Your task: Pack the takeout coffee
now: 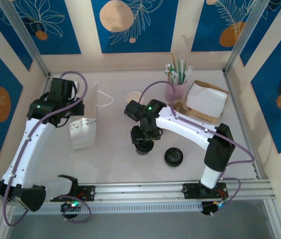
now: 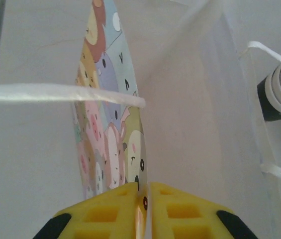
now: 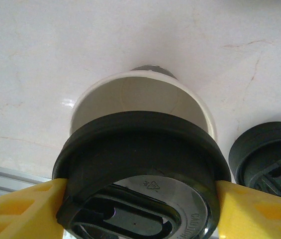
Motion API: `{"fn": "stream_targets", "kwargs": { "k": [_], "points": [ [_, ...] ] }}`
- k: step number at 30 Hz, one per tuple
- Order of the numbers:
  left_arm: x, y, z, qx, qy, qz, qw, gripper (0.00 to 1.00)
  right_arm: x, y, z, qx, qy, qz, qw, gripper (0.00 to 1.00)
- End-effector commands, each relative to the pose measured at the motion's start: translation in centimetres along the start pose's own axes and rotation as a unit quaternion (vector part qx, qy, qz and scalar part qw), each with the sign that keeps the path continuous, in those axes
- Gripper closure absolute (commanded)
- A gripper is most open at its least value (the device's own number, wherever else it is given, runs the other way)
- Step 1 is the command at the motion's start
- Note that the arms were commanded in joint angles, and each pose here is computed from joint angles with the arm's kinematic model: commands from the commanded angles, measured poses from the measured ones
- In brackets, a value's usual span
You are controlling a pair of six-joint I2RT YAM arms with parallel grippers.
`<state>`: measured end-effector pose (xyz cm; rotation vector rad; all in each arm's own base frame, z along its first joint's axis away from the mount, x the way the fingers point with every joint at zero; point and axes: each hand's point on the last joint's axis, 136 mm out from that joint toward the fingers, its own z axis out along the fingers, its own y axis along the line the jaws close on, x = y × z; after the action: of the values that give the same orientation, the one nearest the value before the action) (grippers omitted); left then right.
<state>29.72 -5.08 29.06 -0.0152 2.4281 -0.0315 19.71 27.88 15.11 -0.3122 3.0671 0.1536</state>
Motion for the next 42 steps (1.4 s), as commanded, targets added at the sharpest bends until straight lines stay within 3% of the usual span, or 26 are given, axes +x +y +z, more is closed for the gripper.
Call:
{"fn": "stream_targets", "kwargs": {
  "k": [1, 4, 8, 14, 21, 26, 42],
  "points": [
    [0.3, 0.9, -0.7, 0.001, -0.006, -0.015, 1.0, 0.65, 0.2, 0.9, -0.3, -0.009, 0.012, -0.005, 1.0, 0.29],
    [0.5, 1.5, -1.2, -0.003, -0.009, -0.023, 1.0, 0.45, -0.1, 1.0, -0.2, -0.008, 0.013, -0.006, 1.0, 0.29],
    [0.3, 2.2, -2.7, -0.011, -0.02, -0.023, 0.999, 0.3, -0.3, 1.0, 0.3, -0.001, 0.02, -0.007, 1.0, 0.29],
    [0.1, 2.5, -5.7, -0.008, -0.044, -0.026, 0.999, 0.0, -0.4, 0.5, 0.6, 0.017, 0.027, -0.005, 0.999, 0.29],
    [0.0, 2.5, -8.8, 0.006, -0.071, -0.027, 0.997, 0.0, -0.6, 0.1, 0.3, 0.029, 0.027, -0.006, 0.999, 0.29],
    [-0.1, 1.0, -10.4, 0.055, -0.085, -0.028, 0.994, 0.0, -0.7, -0.1, 0.4, 0.035, 0.029, -0.008, 0.999, 0.29],
    [0.3, -2.4, -11.2, 0.163, -0.087, -0.048, 0.982, 0.0, -0.8, 0.1, 2.3, 0.038, 0.046, -0.006, 0.998, 0.29]
  ]
}}
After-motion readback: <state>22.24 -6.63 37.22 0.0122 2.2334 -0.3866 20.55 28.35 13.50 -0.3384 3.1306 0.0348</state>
